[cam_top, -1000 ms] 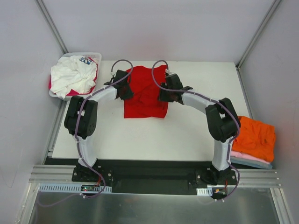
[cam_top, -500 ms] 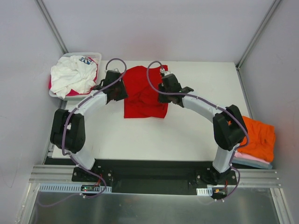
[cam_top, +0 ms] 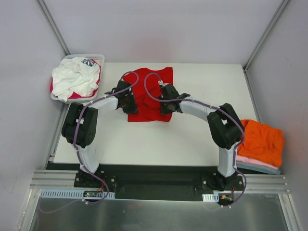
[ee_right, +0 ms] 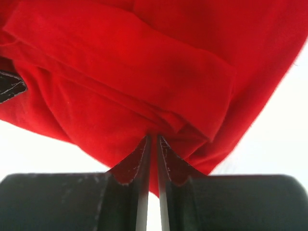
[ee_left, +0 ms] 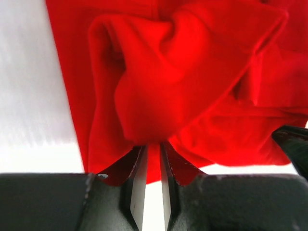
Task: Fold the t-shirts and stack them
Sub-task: Fold the folded rectangular tshirt in 1/3 of the way
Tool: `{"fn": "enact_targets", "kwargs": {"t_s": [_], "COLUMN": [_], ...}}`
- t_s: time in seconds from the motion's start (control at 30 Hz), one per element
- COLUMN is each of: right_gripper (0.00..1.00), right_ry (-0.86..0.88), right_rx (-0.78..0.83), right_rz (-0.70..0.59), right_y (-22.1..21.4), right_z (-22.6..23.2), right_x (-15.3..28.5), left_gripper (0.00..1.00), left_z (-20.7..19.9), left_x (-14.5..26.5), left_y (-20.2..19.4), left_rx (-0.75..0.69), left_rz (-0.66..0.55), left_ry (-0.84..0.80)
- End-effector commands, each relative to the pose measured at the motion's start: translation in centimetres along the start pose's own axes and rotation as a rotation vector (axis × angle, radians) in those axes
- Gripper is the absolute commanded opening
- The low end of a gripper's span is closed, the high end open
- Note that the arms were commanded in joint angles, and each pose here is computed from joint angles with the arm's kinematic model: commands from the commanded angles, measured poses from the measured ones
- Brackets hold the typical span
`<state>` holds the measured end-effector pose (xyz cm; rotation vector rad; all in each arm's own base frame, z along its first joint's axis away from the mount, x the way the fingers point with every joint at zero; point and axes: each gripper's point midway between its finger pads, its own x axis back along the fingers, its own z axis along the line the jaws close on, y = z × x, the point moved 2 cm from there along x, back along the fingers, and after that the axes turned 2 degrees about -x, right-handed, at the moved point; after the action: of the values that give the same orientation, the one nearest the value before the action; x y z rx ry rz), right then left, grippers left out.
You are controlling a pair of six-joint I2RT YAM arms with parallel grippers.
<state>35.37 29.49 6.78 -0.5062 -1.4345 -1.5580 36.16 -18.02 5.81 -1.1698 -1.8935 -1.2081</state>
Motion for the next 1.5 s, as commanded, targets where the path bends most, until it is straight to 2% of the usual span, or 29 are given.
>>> {"fn": "enact_targets", "kwargs": {"t_s": [0.0, 0.6, 0.77, 0.87, 0.9, 0.97, 1.0, 1.1, 1.23, 1.27, 1.37, 1.43, 1.47], "right_gripper": [0.13, 0.11, 0.12, 0.17, 0.26, 0.36, 0.41, 0.48, 0.50, 0.50, 0.50, 0.50, 0.51], "right_ry": [0.019, -0.004, -0.018, -0.028, -0.029, -0.041, -0.044, -0.052, -0.053, -0.063, -0.059, -0.037, -0.045], "right_rx": [0.002, -0.026, -0.021, -0.016, -0.017, -0.024, -0.024, -0.032, -0.019, -0.017, -0.009, -0.011, -0.029], "right_rz": [-0.025, -0.075, -0.104, -0.131, -0.141, -0.152, -0.150, -0.162, -0.189, -0.196, -0.170, -0.155, -0.101], "right_y": [1.8, 4.6, 6.0, 7.1, 7.7, 8.3, 8.5, 9.8, 11.3, 11.5, 10.9, 10.3, 8.0], "right_z": [1.0, -0.7, -1.3, -1.7, -1.7, -2.2, -2.3, -2.9, -2.9, -3.1, -3.1, -2.9, -3.4], "right_x": [-0.7, -0.9, -0.2, 0.3, 0.3, 0.4, 0.2, 0.2, 0.9, 1.0, 1.5, 2.4, 2.0], "left_gripper": [0.15, 0.16, 0.16, 0.16, 0.16, 0.18, 0.18, 0.19, 0.21, 0.26, 0.34, 0.43, 0.45], "left_z": [-1.5, -1.2, -1.6, -2.2, -2.1, -2.7, -2.3, -2.3, -2.3, -2.0, -2.7, -1.9, -2.4], "left_x": [-0.7, -1.8, -1.3, -1.2, -1.9, -1.8, -2.9, -4.1, -4.0, -4.0, -1.6, -1.1, 1.3], "left_y": [2.0, 6.0, 8.5, 10.7, 11.0, 13.4, 13.7, 16.7, 20.6, 21.1, 22.4, 20.8, 20.8], "left_rx": [-0.009, 0.006, 0.003, 0.002, 0.003, 0.008, 0.008, 0.024, 0.050, 0.057, 0.036, 0.039, 0.022], "left_rz": [-0.031, -0.084, -0.138, -0.178, -0.177, -0.237, -0.230, -0.284, -0.367, -0.376, -0.412, -0.387, -0.412], "left_ry": [-0.039, -0.027, -0.032, -0.041, -0.037, -0.026, -0.016, -0.004, -0.005, -0.005, -0.038, -0.019, -0.027]}}
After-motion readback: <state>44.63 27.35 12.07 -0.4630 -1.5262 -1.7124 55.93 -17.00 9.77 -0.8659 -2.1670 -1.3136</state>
